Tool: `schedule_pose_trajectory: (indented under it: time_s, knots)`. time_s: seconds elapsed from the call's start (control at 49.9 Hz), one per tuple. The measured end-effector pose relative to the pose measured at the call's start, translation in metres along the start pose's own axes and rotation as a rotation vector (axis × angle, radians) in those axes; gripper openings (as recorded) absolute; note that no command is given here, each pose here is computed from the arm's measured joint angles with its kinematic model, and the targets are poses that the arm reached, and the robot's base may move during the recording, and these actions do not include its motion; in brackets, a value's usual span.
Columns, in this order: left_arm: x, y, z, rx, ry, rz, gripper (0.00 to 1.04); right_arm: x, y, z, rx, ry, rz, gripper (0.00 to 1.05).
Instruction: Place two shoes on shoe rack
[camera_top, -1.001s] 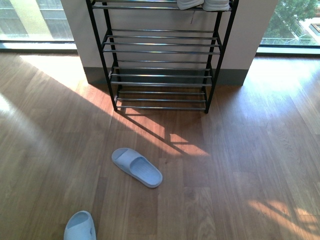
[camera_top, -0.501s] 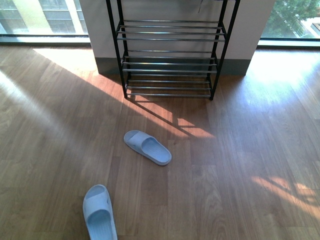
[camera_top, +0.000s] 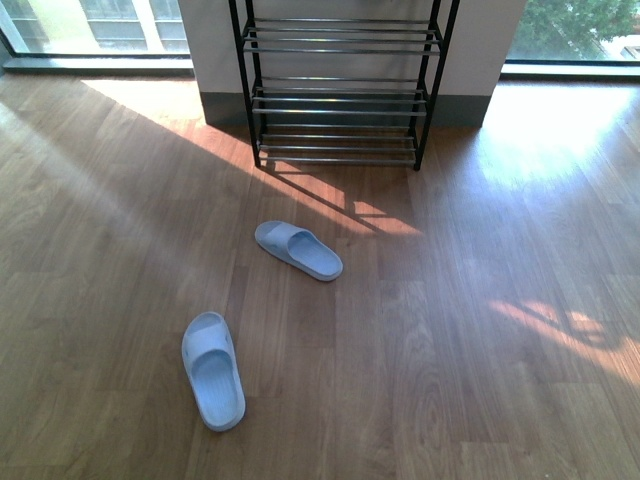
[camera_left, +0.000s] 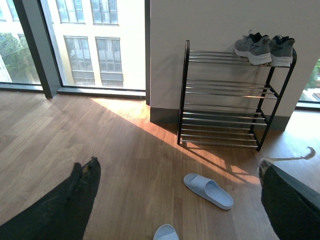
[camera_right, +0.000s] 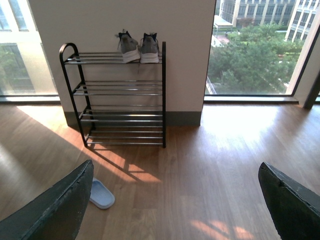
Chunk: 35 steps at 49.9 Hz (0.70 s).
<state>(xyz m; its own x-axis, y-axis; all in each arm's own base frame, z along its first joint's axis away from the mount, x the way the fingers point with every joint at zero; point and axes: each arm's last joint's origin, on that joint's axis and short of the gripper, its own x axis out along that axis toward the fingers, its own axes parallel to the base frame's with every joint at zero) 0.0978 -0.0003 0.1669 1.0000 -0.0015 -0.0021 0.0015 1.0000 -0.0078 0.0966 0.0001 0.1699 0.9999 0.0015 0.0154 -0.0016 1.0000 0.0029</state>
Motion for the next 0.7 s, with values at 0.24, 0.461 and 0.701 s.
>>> schedule_pose_trajectory:
  time_s: [0.24, 0.461, 0.701]
  knots:
    - [0.0000, 0.0000, 0.0000, 0.002, 0.000, 0.000, 0.95, 0.0000, 0.0000, 0.0000, 0.000, 0.000, 0.000, 0.96]
    - [0.0000, 0.0000, 0.0000, 0.003, 0.000, 0.000, 0.95, 0.0000, 0.0000, 0.0000, 0.000, 0.000, 0.000, 0.96]
    - [0.0000, 0.0000, 0.0000, 0.003, 0.000, -0.001, 0.95, 0.0000, 0.0000, 0.0000, 0.000, 0.000, 0.000, 0.96]
